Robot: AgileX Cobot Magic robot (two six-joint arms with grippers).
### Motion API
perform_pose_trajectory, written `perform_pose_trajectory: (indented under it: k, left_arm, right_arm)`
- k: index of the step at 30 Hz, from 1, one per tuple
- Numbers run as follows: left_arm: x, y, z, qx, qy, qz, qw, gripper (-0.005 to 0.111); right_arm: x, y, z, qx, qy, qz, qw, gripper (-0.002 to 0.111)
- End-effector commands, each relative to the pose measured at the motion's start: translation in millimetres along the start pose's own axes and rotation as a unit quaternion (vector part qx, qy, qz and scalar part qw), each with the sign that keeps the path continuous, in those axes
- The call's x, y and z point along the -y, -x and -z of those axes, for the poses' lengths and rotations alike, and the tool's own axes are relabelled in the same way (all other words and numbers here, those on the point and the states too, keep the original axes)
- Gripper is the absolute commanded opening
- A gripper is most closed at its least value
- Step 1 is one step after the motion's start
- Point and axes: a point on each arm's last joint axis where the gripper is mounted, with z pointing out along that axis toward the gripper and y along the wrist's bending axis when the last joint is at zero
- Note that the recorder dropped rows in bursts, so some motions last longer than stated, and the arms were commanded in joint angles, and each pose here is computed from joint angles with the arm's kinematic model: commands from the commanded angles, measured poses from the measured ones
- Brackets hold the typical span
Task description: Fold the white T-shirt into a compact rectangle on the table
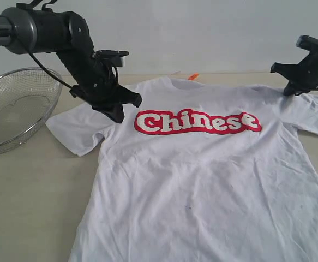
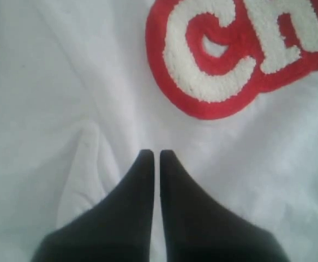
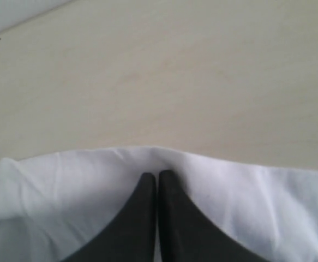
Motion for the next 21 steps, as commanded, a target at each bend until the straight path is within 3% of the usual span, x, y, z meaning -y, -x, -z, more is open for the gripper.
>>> perform_pose_trajectory:
  k: [1, 10, 21]
  left_arm:
    - [1.7, -1, 3, -0.006, -0.013, -0.006, 1.0, 0.004]
    - [8.9, -6, 19, -0.033, -0.037, -0.019, 0.999, 0.004]
    - [21.4, -24, 29, -0.049, -0.076, -0.022, 0.996, 0.004]
  right_arm:
    - [-8, 9, 20, 0.01, 0.033, 0.001, 0.999, 0.0]
    - [-37, 23, 74, 0.007, 0.099, 0.032, 0.995, 0.0]
    - [-78, -7, 124, -0.059, 0.133, 0.075, 0.986, 0.0]
